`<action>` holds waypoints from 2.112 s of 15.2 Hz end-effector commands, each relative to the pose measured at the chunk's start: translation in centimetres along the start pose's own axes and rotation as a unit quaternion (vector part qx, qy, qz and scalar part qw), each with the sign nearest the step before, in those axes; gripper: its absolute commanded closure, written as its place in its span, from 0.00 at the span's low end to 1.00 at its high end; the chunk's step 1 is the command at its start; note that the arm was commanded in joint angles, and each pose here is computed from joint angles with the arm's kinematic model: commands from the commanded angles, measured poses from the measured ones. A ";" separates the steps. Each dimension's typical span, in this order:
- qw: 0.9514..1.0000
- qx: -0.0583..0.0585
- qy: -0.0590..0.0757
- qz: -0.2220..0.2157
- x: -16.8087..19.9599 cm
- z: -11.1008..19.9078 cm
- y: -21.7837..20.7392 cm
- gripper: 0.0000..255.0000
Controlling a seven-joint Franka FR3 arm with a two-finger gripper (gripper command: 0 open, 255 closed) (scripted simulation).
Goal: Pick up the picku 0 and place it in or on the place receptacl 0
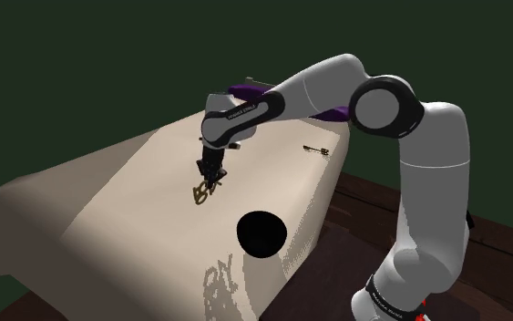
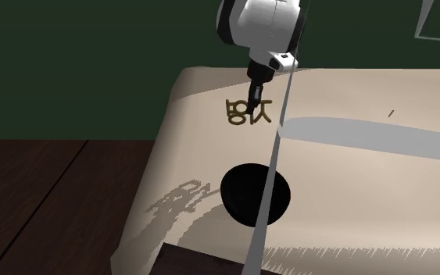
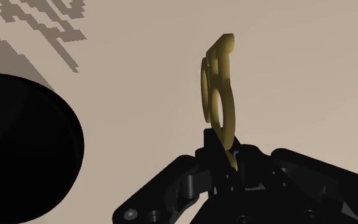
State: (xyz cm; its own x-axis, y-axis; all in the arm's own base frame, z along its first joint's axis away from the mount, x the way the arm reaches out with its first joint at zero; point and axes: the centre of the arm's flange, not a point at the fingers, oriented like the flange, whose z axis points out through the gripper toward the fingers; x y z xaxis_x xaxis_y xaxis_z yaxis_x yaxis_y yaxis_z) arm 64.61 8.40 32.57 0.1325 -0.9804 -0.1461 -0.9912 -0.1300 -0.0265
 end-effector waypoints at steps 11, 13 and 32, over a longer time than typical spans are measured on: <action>1.000 0.000 0.000 0.000 0.1 -3.9 6.4 1.00; 1.000 0.000 0.000 0.000 0.4 -4.2 9.0 1.00; 1.000 0.000 0.000 0.000 2.5 -1.5 23.7 1.00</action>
State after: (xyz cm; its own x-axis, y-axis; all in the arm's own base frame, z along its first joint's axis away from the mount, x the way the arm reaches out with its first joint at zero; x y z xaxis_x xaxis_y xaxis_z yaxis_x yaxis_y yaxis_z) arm 41.41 2.66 33.53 0.1324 -0.9803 -0.1464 -0.9912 -0.1301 -0.0254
